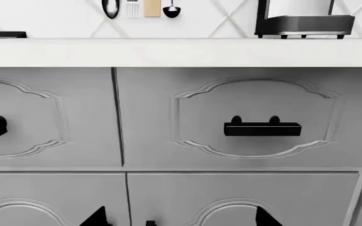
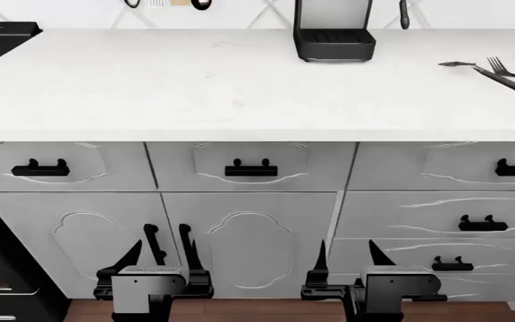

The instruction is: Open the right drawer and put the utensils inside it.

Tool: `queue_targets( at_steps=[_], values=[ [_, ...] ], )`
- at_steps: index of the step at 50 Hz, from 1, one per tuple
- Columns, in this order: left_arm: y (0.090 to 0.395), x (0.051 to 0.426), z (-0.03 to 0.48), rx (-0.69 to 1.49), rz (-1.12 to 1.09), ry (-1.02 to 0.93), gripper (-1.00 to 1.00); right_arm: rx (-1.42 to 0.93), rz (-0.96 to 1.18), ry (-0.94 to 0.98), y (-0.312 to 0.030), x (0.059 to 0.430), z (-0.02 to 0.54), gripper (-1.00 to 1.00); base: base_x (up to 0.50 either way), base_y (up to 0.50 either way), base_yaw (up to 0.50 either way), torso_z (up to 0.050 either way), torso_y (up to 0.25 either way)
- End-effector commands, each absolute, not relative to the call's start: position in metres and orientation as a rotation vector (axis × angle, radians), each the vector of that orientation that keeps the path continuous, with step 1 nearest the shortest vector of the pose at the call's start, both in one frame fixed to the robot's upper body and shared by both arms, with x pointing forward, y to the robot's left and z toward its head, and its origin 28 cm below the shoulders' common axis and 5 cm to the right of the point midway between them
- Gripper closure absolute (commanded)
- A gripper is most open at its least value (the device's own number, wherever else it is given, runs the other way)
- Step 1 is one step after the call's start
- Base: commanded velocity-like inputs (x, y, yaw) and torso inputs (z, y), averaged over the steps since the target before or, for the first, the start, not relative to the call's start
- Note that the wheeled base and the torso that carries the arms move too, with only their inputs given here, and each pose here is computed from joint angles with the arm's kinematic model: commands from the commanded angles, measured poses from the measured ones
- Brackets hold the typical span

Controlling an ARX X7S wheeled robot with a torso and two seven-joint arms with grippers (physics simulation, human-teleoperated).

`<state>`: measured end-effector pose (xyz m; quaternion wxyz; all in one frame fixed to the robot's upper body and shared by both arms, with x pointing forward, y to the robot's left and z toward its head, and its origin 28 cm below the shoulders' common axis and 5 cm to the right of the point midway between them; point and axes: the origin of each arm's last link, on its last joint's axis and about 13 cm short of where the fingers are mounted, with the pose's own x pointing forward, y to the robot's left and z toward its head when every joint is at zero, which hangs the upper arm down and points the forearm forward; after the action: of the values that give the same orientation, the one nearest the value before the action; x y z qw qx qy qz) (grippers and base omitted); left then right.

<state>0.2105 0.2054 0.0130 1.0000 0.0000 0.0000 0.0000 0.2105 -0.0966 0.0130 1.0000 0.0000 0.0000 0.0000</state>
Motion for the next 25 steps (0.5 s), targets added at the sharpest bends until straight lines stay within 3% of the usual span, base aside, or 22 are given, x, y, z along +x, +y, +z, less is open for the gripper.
queue_targets(
  at_steps=[1,10,14,15,19,23,25],
  values=[
    [0.205,0.211,0.016,0.004,-0.003,-0.009,-1.00,0.052,0.016,-0.013,-0.095,0.209,0.018,-1.00,0.00,0.00,0.00,0.000,0.000],
    [0.206,0.212,0.022,0.004,-0.001,-0.023,-1.00,0.042,0.011,-0.036,-0.097,0.211,0.028,-1.00,0.00,0.00,0.00,0.000,0.000],
    [0.215,0.241,0.075,0.007,0.011,-0.175,-1.00,-0.032,0.003,-0.200,-0.112,0.232,0.094,-1.00,0.00,0.00,0.00,0.000,0.000],
    [0.221,0.255,0.114,-0.011,0.015,-0.272,-1.00,-0.063,-0.013,-0.311,-0.120,0.242,0.138,-1.00,0.00,0.00,0.00,0.000,0.000],
    [0.238,0.270,0.213,-0.008,0.056,-0.544,-1.00,-0.126,-0.050,-0.537,-0.135,0.240,0.227,-1.00,0.00,0.00,0.00,0.000,0.000],
    [0.244,0.268,0.267,0.000,0.070,-0.695,-1.00,-0.165,-0.072,-0.659,-0.141,0.234,0.277,-1.00,0.00,0.00,0.00,0.000,0.000],
    [0.244,0.268,0.267,0.000,0.070,-0.695,-1.00,-0.165,-0.072,-0.659,-0.141,0.234,0.277,-1.00,0.00,0.00,0.00,0.000,0.000]
  ],
)
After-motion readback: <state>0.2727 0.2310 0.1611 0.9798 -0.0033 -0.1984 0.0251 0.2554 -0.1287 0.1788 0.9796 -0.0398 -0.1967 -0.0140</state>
